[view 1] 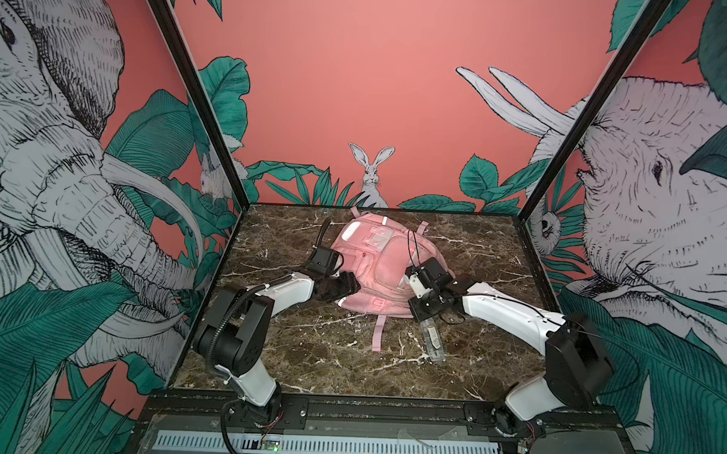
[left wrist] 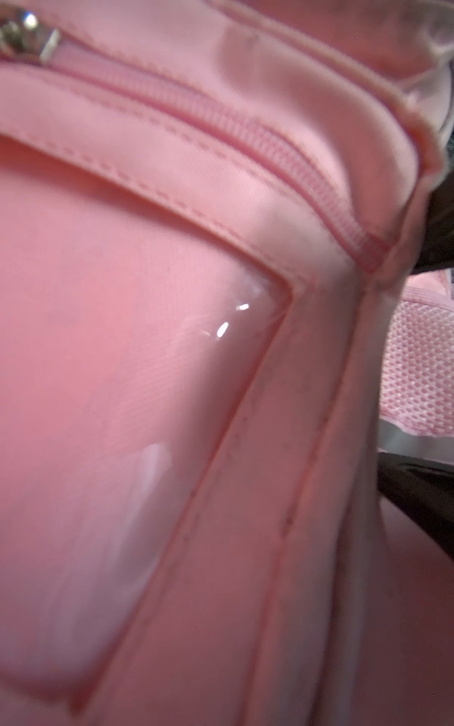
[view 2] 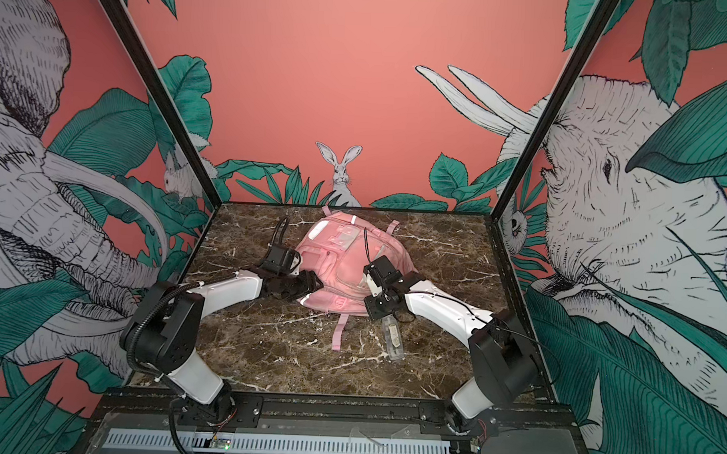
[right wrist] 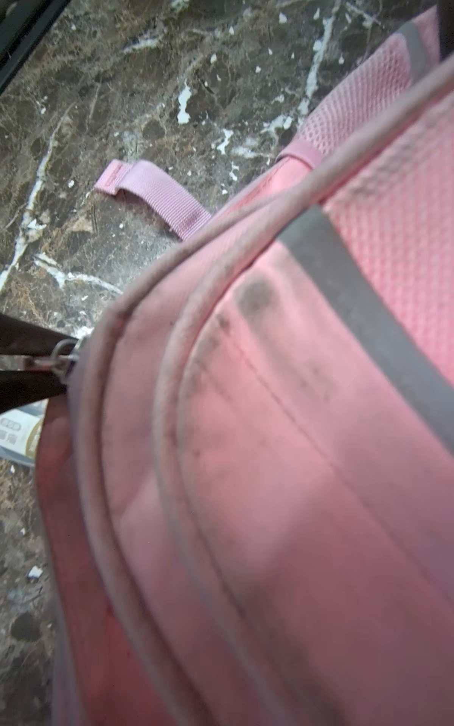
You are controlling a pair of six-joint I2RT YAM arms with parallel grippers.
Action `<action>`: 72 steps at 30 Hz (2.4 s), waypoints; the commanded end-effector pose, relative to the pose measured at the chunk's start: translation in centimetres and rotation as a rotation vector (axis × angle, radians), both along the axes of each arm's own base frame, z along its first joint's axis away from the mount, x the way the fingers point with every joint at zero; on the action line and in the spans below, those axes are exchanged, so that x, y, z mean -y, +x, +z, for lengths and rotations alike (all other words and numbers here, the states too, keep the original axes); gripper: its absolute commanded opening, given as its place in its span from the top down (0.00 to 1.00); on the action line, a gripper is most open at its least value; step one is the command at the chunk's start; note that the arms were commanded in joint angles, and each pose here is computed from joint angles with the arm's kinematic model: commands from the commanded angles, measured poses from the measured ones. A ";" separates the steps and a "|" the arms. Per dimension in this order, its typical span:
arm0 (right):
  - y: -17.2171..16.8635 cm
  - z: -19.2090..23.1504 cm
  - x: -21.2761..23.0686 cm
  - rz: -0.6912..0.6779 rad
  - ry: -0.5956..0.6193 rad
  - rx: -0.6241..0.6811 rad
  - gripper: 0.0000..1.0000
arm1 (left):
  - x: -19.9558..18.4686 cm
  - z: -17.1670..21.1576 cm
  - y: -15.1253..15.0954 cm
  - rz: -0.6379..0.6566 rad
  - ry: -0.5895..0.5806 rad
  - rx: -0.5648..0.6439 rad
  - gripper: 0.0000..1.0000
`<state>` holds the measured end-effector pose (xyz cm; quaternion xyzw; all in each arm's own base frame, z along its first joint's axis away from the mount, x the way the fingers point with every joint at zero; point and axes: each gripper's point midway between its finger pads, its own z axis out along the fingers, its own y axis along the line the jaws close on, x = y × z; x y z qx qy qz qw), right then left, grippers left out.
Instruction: Pack the student bag
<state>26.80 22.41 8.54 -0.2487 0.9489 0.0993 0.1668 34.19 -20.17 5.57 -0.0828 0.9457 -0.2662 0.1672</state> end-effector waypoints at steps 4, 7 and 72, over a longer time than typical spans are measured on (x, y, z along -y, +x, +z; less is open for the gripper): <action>-1.0 -1.5 5.5 -0.061 -0.253 -0.034 1.00 | -4.3 -2.7 1.5 0.138 0.153 -0.053 0.29; -0.8 -1.7 6.8 -0.097 -0.296 -0.025 1.00 | -4.7 -2.9 1.6 0.153 0.159 -0.058 0.29; -0.9 -2.0 -3.3 0.054 -0.010 -0.065 1.00 | 1.4 5.2 -0.5 -0.030 -0.033 0.043 0.25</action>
